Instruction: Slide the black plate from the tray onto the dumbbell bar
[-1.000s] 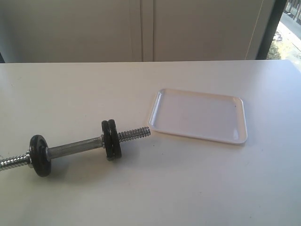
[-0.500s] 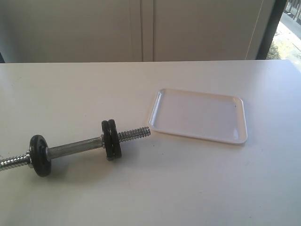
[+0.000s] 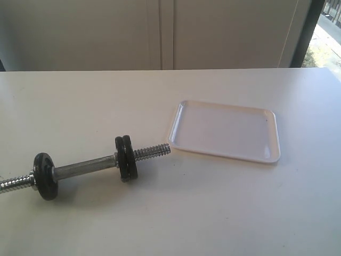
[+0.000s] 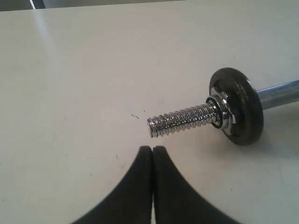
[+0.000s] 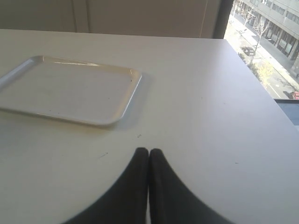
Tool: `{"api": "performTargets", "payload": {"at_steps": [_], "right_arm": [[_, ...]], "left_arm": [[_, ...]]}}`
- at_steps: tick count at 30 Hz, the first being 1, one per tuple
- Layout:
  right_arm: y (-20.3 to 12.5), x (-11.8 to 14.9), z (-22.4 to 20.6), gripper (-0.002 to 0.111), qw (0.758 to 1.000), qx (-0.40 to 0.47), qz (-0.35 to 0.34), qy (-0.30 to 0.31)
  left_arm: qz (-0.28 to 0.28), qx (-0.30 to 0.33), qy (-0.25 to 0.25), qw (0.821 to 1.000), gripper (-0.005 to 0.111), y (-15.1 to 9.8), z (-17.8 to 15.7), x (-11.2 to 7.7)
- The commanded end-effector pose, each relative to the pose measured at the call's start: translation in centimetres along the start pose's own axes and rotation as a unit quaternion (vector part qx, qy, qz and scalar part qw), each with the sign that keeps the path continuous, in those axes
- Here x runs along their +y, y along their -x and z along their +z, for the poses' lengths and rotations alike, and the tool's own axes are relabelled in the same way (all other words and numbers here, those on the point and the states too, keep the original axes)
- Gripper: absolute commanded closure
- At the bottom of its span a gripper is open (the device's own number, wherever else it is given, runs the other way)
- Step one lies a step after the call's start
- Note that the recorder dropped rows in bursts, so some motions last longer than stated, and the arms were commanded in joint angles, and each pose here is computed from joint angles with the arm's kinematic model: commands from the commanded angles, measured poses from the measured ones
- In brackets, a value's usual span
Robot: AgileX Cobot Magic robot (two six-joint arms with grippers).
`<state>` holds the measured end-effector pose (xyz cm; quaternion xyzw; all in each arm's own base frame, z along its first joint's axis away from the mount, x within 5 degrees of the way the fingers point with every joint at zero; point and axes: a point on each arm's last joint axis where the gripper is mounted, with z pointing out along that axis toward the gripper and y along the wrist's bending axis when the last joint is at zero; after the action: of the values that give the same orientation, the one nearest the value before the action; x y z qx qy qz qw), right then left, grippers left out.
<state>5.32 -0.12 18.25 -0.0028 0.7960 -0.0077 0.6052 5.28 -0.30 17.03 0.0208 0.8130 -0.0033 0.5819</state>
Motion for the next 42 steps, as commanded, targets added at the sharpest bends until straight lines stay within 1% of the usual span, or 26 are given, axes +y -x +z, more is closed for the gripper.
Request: {"api": "performTargets", "payload": {"at_steps": [1,17,23,42], "right_arm": [[-0.02,0.00,0.03,0.108,1.000,-0.007,0.005,-0.001],[-0.02,0.02,0.03,0.108,1.000,-0.007,0.008,0.000],[-0.02,0.38,0.02,0.108,0.999,-0.007,-0.001,0.032],[-0.02,0.38,0.02,0.108,0.999,-0.007,-0.001,0.032]], "left_arm": [[-0.002,-0.003,-0.001,1.000,0.107,-0.05,0.01,-0.02],[-0.002,-0.003,-0.001,1.000,0.107,-0.05,0.01,-0.02],[-0.002,-0.003,-0.001,1.000,0.107,-0.05,0.01,-0.02],[-0.002,-0.003,-0.001,1.000,0.107,-0.05,0.01,-0.02]]}}
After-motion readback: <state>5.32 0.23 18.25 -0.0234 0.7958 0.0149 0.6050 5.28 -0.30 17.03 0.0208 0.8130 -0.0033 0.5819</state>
